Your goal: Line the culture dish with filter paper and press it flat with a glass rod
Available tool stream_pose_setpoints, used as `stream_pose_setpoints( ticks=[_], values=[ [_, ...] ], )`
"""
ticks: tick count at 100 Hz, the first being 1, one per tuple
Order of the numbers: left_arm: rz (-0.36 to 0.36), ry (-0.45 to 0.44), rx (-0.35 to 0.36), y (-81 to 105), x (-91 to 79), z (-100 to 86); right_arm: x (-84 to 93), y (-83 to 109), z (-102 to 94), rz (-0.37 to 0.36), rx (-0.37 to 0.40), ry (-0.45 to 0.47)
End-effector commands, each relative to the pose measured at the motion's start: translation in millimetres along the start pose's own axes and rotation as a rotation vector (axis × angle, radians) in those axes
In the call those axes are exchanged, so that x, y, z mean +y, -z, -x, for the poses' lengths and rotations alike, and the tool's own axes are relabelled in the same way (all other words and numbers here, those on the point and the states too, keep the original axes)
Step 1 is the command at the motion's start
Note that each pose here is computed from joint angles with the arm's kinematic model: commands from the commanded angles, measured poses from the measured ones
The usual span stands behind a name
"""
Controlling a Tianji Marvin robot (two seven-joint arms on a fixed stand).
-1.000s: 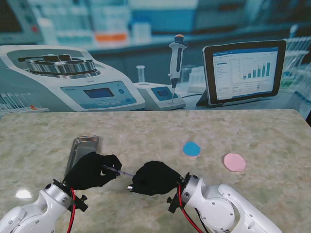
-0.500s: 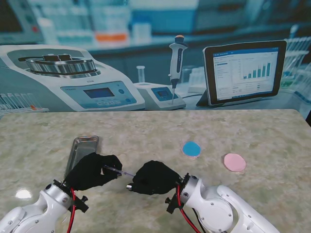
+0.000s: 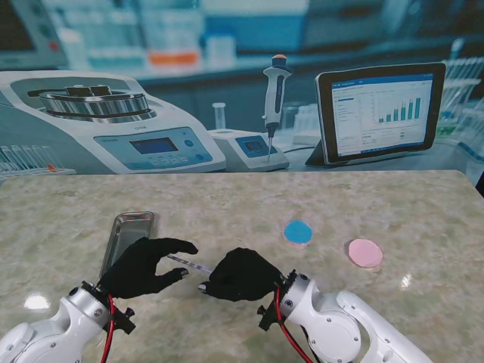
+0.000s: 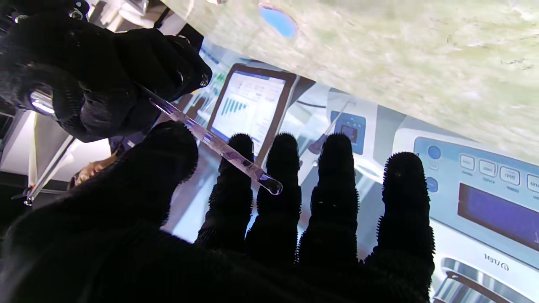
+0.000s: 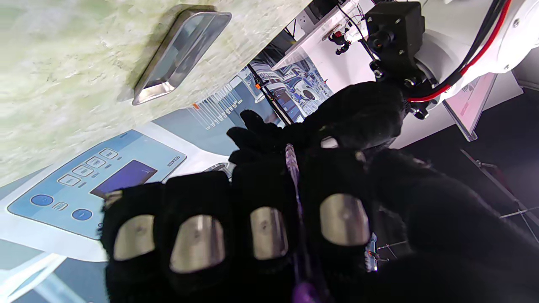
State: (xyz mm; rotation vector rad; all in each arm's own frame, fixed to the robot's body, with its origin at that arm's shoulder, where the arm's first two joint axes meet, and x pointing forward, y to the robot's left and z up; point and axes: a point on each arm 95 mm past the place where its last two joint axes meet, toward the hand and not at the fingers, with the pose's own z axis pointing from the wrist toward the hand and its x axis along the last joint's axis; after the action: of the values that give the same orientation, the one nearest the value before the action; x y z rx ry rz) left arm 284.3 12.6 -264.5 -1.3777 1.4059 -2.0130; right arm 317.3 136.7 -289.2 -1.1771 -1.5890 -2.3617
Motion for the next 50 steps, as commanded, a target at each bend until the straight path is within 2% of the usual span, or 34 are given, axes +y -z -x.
stream_pose_setpoints(
  ticks=[1, 21, 50],
  values=[
    [0.013, 0.004, 0.009, 2.2, 0.4, -0.8, -2.2, 0.0, -1.8, 0.001, -0.006, -0.007],
    [-0.005, 0.055, 0.01, 4.8, -0.9, -1.2, -1.8, 2.1, -1.4, 0.001, -0.023, 0.001],
    [-0.053, 0.092, -0.032, 11.0, -2.5, 3.8, 9.3, 14.4, 6.4, 0.047, -0.114, 0.026]
  ],
)
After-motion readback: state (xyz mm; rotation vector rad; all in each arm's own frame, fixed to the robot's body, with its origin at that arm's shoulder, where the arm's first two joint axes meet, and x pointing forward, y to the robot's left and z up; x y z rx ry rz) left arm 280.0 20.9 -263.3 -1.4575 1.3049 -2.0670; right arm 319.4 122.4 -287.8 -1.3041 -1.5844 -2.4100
